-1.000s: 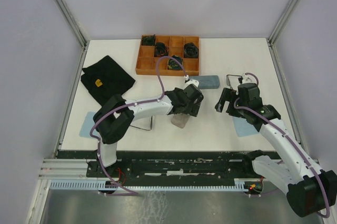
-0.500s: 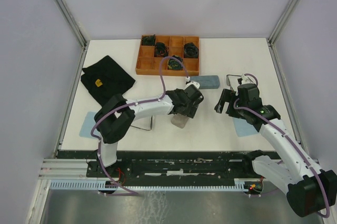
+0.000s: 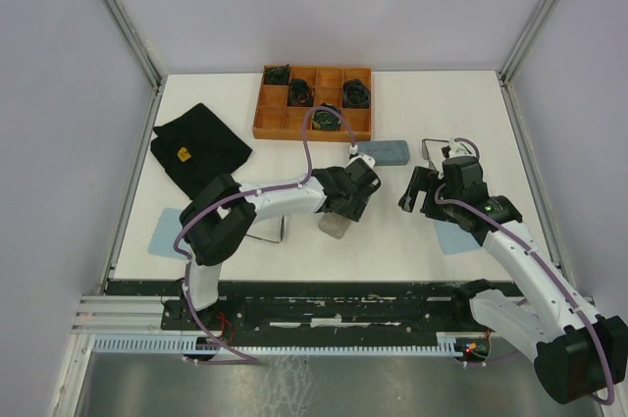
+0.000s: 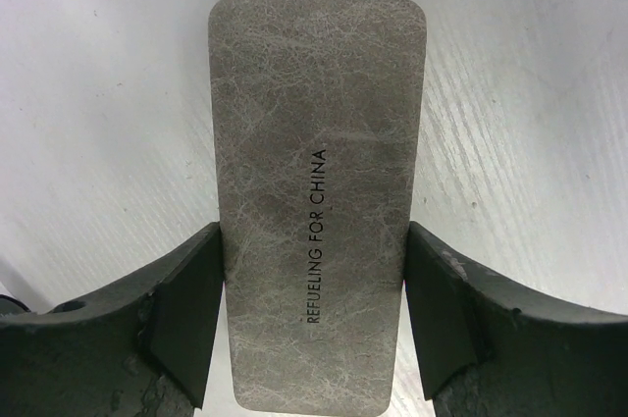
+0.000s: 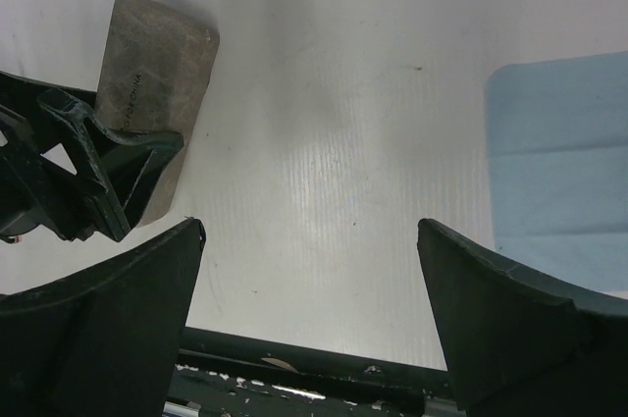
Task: Organize the sunglasses
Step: Pick up the sunglasses case from the center of the board.
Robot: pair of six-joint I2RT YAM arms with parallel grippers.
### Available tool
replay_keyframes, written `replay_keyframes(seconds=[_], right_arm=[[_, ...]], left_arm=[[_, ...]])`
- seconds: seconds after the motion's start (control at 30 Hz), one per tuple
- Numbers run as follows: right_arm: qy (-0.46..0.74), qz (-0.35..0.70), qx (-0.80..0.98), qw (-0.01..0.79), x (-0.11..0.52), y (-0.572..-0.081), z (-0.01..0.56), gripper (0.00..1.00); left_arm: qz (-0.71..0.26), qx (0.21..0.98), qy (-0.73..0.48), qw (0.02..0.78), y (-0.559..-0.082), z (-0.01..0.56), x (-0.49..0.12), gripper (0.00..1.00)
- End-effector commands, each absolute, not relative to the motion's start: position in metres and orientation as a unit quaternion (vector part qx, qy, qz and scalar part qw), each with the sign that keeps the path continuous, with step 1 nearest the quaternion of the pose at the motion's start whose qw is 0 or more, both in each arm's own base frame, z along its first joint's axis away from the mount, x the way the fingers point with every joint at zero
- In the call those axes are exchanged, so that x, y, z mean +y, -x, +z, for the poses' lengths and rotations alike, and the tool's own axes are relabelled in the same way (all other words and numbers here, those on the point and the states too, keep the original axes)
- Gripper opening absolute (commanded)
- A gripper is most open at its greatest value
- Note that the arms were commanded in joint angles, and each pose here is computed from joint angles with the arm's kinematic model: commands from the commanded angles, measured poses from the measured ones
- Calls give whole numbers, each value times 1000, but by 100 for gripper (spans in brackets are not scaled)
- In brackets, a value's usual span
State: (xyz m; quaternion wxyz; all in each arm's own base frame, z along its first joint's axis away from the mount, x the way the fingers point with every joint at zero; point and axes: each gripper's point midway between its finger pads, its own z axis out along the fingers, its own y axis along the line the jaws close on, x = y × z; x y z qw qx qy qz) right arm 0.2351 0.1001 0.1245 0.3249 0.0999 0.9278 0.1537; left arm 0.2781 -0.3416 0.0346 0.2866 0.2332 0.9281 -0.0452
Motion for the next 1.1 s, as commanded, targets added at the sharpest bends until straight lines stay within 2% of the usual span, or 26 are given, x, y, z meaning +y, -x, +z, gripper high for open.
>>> replay_keyframes(seconds=[0.0,0.07,0.17,0.23,0.33,0.37,0.6,0.83,0.97,1.07], right_arm=[[-93,162,922,340,103,-240,130,99],[-94,162,921,342,103,-240,131,99],[-99,160,918,349,102,-241,134,99],[-105,159,914,359,99,-242,139,99],[-105,169,902,384,99,-245,151,99],[-104,171,897,394,99,-246,156,99],[-64,206,857,469,105,-251,203,99],[22,293,801,521,133,-236,266,99],[94,359,761,532,157,-218,292,99],[105,390,746,529,166,-211,301,99]], left_arm=[[-58,917,-248,307,-288,53,-353,59],[-58,914,-248,315,-289,60,-352,55],[-69,907,-251,332,-291,77,-354,41],[-84,899,-254,347,-292,91,-356,29],[-108,883,-252,380,-292,123,-356,5],[-116,878,-251,391,-292,134,-355,3],[-254,803,-255,475,-268,224,-356,3],[-342,779,-251,462,-242,275,-341,3],[-397,735,-243,493,-227,308,-333,3],[-413,714,-243,510,-220,322,-327,3]])
